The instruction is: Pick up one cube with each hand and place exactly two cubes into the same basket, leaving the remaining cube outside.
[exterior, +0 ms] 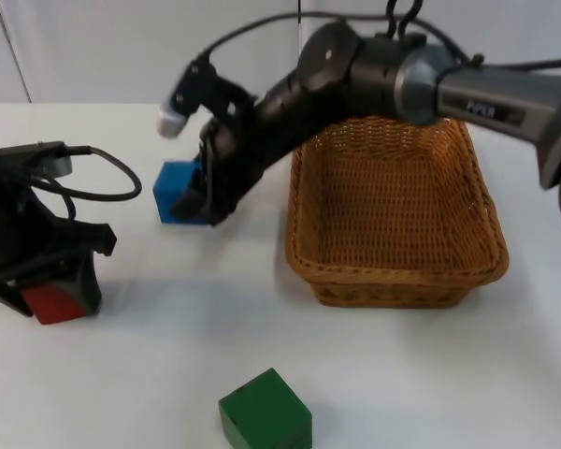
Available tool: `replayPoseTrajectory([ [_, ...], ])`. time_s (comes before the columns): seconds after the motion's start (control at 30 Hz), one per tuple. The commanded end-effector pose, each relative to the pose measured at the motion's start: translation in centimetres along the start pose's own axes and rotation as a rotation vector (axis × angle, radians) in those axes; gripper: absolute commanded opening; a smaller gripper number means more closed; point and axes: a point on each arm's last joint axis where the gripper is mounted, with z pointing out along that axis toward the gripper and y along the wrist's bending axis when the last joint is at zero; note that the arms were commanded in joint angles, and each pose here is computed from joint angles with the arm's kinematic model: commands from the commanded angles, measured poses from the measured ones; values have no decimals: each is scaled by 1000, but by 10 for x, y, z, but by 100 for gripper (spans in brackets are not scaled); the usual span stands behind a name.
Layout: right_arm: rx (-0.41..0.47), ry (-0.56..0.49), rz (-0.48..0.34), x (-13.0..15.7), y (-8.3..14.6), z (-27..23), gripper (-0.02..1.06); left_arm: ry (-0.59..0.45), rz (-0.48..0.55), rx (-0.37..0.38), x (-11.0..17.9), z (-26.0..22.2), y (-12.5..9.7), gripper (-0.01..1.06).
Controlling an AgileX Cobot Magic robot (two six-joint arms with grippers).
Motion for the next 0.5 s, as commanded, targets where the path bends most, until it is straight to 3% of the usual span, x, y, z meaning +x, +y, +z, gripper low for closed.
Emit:
replayPoseTrajectory([
  [0.0,6,-33,-6,-23,-1,-19,0,-26,-15,11,-2,-11,-2,0],
  [0.47,50,-44,-56,-89,-3,-112,0,-143,3,58,1,-84,-20,0],
])
